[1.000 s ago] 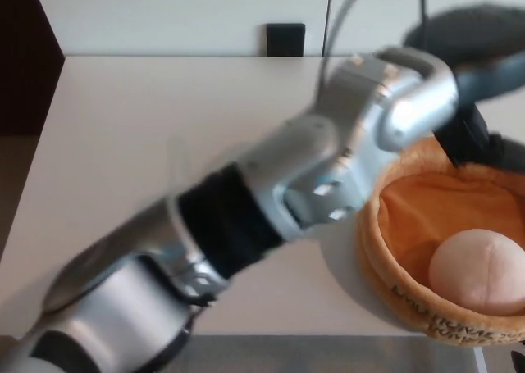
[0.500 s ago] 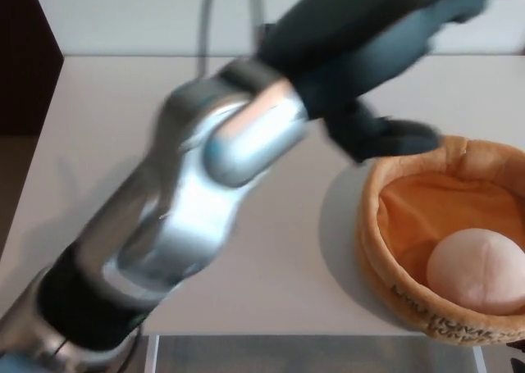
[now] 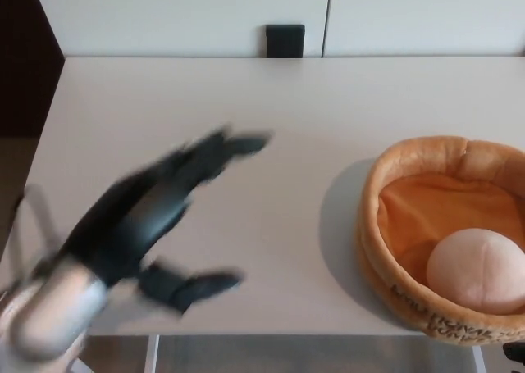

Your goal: The robot walks towards a table in front, picks a dumpling toy with left hand and puts it in an orange round plate

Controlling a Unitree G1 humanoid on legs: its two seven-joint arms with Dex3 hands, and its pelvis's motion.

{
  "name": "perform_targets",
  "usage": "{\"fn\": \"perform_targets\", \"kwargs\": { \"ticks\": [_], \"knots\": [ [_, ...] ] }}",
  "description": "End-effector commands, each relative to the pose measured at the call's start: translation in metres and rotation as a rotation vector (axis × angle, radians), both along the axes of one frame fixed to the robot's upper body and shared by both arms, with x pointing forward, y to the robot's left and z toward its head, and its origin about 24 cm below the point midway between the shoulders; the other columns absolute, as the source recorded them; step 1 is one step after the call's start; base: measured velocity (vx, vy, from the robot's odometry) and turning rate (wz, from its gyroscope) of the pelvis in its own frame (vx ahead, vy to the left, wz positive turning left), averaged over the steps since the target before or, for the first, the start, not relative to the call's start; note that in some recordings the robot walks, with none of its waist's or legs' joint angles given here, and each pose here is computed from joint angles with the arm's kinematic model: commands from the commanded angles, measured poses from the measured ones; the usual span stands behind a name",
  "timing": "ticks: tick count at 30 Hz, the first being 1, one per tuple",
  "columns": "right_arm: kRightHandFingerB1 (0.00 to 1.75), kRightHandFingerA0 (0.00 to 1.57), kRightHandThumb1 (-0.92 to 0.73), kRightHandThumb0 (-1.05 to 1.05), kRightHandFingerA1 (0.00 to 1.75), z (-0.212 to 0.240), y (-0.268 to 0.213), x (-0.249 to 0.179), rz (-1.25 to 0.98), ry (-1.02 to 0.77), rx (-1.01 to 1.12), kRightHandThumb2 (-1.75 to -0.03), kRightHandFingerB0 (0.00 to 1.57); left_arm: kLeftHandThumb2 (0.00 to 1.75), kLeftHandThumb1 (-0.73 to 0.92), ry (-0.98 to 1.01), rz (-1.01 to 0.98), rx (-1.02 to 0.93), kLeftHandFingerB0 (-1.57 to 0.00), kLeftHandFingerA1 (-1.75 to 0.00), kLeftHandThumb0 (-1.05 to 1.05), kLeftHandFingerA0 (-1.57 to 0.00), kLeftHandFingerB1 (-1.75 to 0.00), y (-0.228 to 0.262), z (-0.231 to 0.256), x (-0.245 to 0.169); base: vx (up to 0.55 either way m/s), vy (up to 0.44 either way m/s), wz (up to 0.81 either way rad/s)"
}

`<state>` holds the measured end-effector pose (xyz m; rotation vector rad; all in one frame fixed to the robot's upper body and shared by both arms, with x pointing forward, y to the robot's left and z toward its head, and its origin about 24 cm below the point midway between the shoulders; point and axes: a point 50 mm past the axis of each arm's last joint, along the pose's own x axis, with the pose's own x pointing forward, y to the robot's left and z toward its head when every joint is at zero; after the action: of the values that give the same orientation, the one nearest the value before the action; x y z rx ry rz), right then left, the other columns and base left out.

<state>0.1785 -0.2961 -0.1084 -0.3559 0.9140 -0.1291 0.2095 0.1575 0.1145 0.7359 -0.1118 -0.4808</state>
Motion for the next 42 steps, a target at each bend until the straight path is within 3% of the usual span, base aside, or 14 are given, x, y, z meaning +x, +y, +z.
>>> {"fn": "perform_targets", "kwargs": {
  "ticks": [1,8,9,12,13,18,19,28,30,31,33,38,41,42],
  "knots": [
    [0.37,0.82,-0.54,-0.18,0.57,-0.012,-0.010,-0.037,-0.033,0.070,-0.032,-0.56,0.41,0.53,0.44,0.139,0.041,0.006,-0.30,-0.34,-0.50,-0.32,-0.32,0.107,-0.008,-0.158,0.00,0.000,0.00],
    [0.37,0.76,-0.54,-0.22,0.60,-0.014,-0.008,-0.042,-0.008,0.089,-0.048,-0.56,0.42,0.54,0.45,0.348,0.148,0.061,-0.35,-0.38,-0.55,-0.38,-0.32,0.137,-0.043,-0.171,0.00,0.000,0.00],
    [0.37,0.83,-0.55,-0.24,0.76,-0.014,-0.008,-0.042,-0.008,0.090,-0.051,-0.57,0.42,0.72,0.39,0.375,0.163,0.080,-0.33,-0.46,-0.63,-0.36,-0.41,0.142,-0.048,-0.173,0.00,0.000,0.00],
    [0.37,0.83,-0.55,-0.24,0.76,-0.014,-0.008,-0.043,-0.006,0.092,-0.056,-0.57,0.42,0.72,0.39,0.401,0.174,0.109,-0.33,-0.46,-0.63,-0.36,-0.41,0.148,-0.054,-0.176,0.00,0.000,0.00],
    [0.36,0.82,-0.55,-0.27,0.80,-0.015,-0.008,-0.043,0.001,0.099,-0.058,-0.56,0.41,0.56,0.47,0.431,0.195,0.116,-0.44,-0.42,-0.56,-0.49,-0.34,0.153,-0.059,-0.178,0.00,0.000,0.00],
    [0.36,0.81,-0.54,-0.28,0.72,-0.015,-0.008,-0.045,0.033,0.117,-0.081,-0.56,0.41,0.55,0.46,0.627,0.318,0.103,-0.47,-0.41,-0.53,-0.47,-0.35,0.179,-0.081,-0.189,0.00,0.000,0.00],
    [0.37,0.79,-0.53,-0.25,0.63,-0.015,-0.008,-0.045,0.030,0.114,-0.080,-0.56,0.42,0.59,0.44,0.667,0.351,0.104,-0.54,-0.45,-0.62,-0.60,-0.39,0.190,-0.090,-0.191,0.00,0.000,0.00],
    [0.37,0.84,-0.54,-0.26,0.74,-0.016,-0.009,-0.048,0.011,0.112,-0.078,-0.56,0.42,0.74,0.41,0.984,0.522,0.214,-0.54,-0.53,-0.63,-0.63,-0.48,0.236,-0.138,-0.214,0.00,0.000,0.00],
    [0.37,0.84,-0.54,-0.26,0.74,-0.015,-0.009,-0.047,0.005,0.108,-0.072,-0.56,0.42,0.74,0.41,0.997,0.526,0.223,-0.54,-0.53,-0.63,-0.63,-0.48,0.237,-0.142,-0.214,0.00,0.000,0.00],
    [0.36,0.85,-0.56,-0.28,0.91,-0.016,-0.008,-0.048,0.003,0.109,-0.074,-0.57,0.41,0.56,0.52,1.015,0.536,0.233,-0.51,-0.40,-0.57,-0.53,-0.37,0.235,-0.149,-0.215,0.00,0.000,0.00],
    [0.36,0.86,-0.56,-0.29,0.88,-0.016,-0.007,-0.048,0.004,0.114,-0.080,-0.57,0.42,0.79,0.46,1.052,0.572,0.251,-0.36,-0.53,-0.64,-0.55,-0.44,0.230,-0.166,-0.216,0.00,0.000,0.00],
    [0.37,0.86,-0.56,-0.28,0.88,-0.017,-0.006,-0.049,0.008,0.117,-0.079,-0.57,0.42,0.80,0.49,1.082,0.637,0.270,-0.36,-0.58,-0.70,-0.64,-0.44,0.225,-0.185,-0.211,0.00,0.000,0.00],
    [0.36,0.81,-0.55,-0.26,0.76,-0.017,-0.005,-0.048,0.004,0.116,-0.070,-0.57,0.41,0.79,0.45,1.114,0.699,0.270,-0.28,-0.63,-0.56,-0.62,-0.44,0.218,-0.203,-0.199,0.00,0.000,0.00],
    [0.36,0.77,-0.54,-0.25,0.59,-0.018,-0.005,-0.048,0.004,0.116,-0.072,-0.56,0.42,0.56,0.52,1.126,0.736,0.236,-0.32,-0.54,-0.46,-0.69,-0.32,0.217,-0.206,-0.197,0.00,0.000,0.00]
  ]
}}
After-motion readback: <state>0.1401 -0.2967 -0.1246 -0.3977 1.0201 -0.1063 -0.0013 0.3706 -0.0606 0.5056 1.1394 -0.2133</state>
